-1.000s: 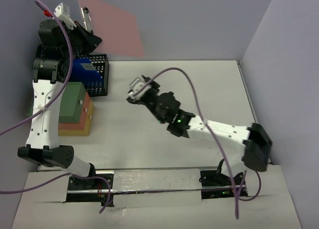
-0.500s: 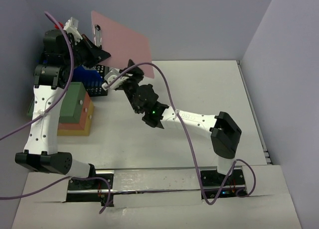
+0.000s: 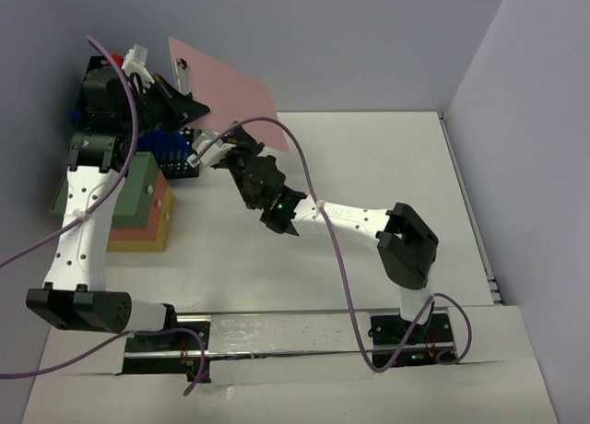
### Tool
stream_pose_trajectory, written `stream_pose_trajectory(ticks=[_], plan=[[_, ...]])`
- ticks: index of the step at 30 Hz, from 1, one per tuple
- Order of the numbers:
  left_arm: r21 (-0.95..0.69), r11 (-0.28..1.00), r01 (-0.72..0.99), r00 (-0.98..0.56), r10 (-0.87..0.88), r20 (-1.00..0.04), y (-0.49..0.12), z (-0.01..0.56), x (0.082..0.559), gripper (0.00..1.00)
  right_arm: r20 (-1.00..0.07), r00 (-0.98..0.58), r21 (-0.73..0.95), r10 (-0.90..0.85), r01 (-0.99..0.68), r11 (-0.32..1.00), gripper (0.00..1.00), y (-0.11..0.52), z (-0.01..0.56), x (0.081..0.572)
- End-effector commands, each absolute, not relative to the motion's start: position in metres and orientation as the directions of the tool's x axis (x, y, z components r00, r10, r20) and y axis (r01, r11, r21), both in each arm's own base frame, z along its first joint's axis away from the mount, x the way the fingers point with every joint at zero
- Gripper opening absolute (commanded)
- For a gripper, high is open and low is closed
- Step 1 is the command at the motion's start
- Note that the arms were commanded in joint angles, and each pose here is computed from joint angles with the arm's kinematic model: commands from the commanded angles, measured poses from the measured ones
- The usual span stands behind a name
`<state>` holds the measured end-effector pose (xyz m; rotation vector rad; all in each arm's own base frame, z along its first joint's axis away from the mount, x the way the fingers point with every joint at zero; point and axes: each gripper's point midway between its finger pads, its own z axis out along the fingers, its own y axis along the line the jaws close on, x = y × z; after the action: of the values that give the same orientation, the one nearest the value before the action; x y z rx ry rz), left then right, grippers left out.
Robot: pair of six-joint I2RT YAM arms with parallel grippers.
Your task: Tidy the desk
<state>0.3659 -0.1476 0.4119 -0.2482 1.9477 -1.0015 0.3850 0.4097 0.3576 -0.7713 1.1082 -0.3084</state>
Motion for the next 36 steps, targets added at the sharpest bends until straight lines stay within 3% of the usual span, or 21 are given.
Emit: stream_pose_trajectory(ticks=[1,6,8,13,19,22,25,27,29,33,36], plan=[[-0.756,0.512,0.407,-0.656,-0.412,-0.632,-0.18,0.432,0.311,0.16,-0.741,0.457,-0.595,-0.492,-0.108,0.796,0.0,0.381,0.395,0.385],[-0.711,0.542,0.448,-0.616,-0.389,-0.685,-0.177,0.432,0.307,0.54,-0.788,0.469,-0.528,-0.398,-0.185,0.829,0.0,0.376,0.401,0.378],[-0.635,0.598,0.489,-0.549,-0.354,-0.757,-0.17,0.436,0.308,0.78,-0.808,0.475,-0.5,-0.347,-0.242,0.832,0.0,0.374,0.402,0.376],[-0.452,0.687,0.57,-0.388,-0.26,-0.884,-0.156,0.451,0.303,0.97,-0.854,0.458,-0.456,-0.249,-0.425,0.782,0.0,0.375,0.392,0.368],[-0.005,0.794,0.609,-0.007,-0.001,-1.0,-0.127,0.482,0.284,0.95,-0.907,0.4,-0.363,-0.127,-0.595,0.717,0.0,0.369,0.383,0.359],[0.467,0.672,0.575,0.356,0.309,-0.882,-0.121,0.492,0.259,0.86,-0.905,0.399,-0.394,-0.145,-0.662,0.638,0.0,0.376,0.373,0.348],[0.804,0.391,0.448,0.577,0.56,-0.595,-0.119,0.476,0.246,0.88,-0.904,0.399,-0.412,-0.155,-0.716,0.563,0.0,0.384,0.368,0.337],[0.873,0.267,0.407,0.608,0.634,-0.478,-0.115,0.467,0.25,0.93,-0.902,0.405,-0.416,-0.149,-0.724,0.55,0.0,0.385,0.369,0.332],[0.897,0.223,0.381,0.617,0.661,-0.427,-0.113,0.469,0.256,0.99,-0.899,0.416,-0.418,-0.136,-0.723,0.551,0.0,0.383,0.371,0.328],[0.942,0.082,0.324,0.672,0.681,-0.29,-0.115,0.469,0.262,0.99,-0.89,0.435,-0.433,-0.134,-0.718,0.544,0.0,0.384,0.375,0.321],[0.924,-0.036,0.381,0.695,0.67,-0.261,-0.119,0.449,0.258,0.99,-0.876,0.46,-0.46,-0.144,-0.709,0.534,0.0,0.389,0.379,0.315]])
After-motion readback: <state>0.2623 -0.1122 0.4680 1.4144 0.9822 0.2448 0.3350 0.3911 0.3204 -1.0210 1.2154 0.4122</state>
